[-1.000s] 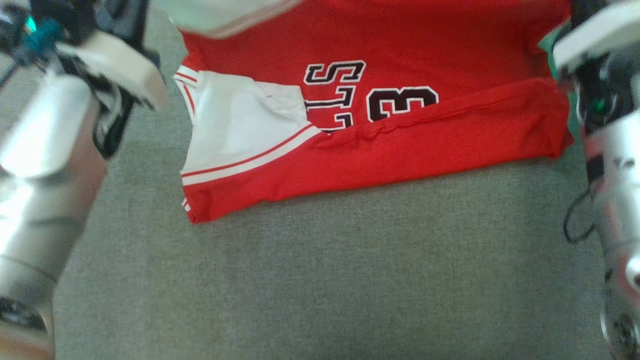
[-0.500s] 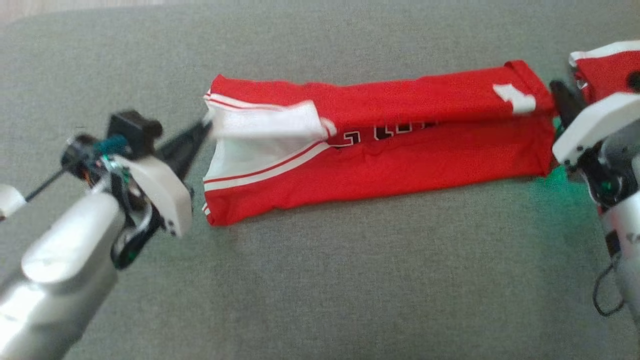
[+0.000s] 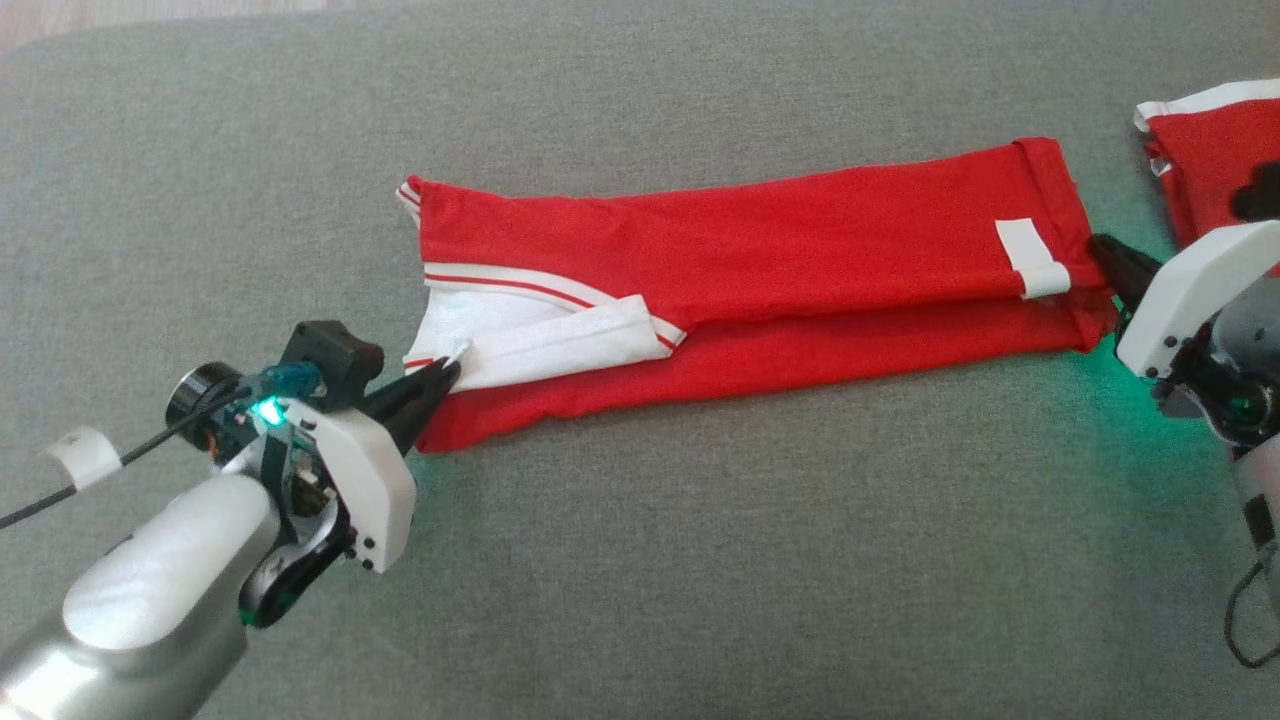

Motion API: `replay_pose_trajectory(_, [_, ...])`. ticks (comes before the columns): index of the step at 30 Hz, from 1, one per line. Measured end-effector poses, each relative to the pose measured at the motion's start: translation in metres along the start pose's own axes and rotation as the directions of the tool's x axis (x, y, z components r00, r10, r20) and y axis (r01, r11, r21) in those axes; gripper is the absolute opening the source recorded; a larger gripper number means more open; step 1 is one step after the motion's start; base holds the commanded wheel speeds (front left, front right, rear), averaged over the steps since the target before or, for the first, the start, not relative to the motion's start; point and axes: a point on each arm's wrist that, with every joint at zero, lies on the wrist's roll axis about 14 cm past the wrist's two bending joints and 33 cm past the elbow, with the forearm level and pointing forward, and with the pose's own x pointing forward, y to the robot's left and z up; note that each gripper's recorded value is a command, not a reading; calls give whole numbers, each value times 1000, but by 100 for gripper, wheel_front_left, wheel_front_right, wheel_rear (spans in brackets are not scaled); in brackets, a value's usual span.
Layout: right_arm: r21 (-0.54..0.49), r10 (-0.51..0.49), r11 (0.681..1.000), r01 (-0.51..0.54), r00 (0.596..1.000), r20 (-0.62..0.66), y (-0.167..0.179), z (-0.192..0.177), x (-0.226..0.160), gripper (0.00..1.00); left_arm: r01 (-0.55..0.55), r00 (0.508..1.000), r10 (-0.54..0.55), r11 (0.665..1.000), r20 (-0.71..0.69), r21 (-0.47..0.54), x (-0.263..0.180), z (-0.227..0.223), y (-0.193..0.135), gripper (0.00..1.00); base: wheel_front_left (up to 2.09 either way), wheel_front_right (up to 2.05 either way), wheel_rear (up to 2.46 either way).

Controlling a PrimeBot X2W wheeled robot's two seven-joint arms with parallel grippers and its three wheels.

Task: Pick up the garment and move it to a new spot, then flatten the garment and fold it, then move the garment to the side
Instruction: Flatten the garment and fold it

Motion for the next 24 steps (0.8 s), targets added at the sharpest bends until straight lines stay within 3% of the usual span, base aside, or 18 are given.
replay_pose_trajectory(5, [23, 4, 1000, -3, 999, -53, -1, -12, 3, 0, -22, 1000, 22, 1000, -13, -2, 5, -8, 5, 0, 0, 0, 0])
replay_pose_trajectory(6, [32, 2, 999, 0, 998, -61, -2, -13, 4, 27, -28, 999, 28, 1000, -18, -5, 7, -11, 7, 10, 0, 0, 0])
replay_pose_trajectory(7, [44, -2, 999, 5, 998, -62, -4, -14, 4, 100, -36, 999, 36, 999, -14, -5, 8, -12, 8, 75, 0, 0, 0])
replay_pose_trajectory(8, [65, -9, 998, 13, 998, -55, -7, -12, 3, 100, -53, 998, 53, 998, 13, -17, 11, -8, 9, 100, 0, 0, 0])
replay_pose_trajectory(13, [106, -13, 994, 6, 998, 63, -9, 15, -5, 100, -115, 980, 124, 991, 159, -63, 10, 20, 17, 100, 0, 0, 0])
replay_pose_trajectory(17, [123, 7, 992, -34, 978, 210, 3, 50, -20, 100, -197, 906, 230, 972, 356, -126, -4, 65, 34, 100, 0, 0, 0])
replay_pose_trajectory(20, [125, 25, 989, -74, 934, 356, 17, 80, -37, 100, -219, 823, 283, 958, 493, -185, -20, 97, 40, 100, 0, 0, 0])
replay_pose_trajectory(24, [123, 55, 981, -147, 831, 553, 46, 116, -63, 100, -237, 724, 348, 937, 596, -258, -42, 123, 45, 100, 0, 0, 0])
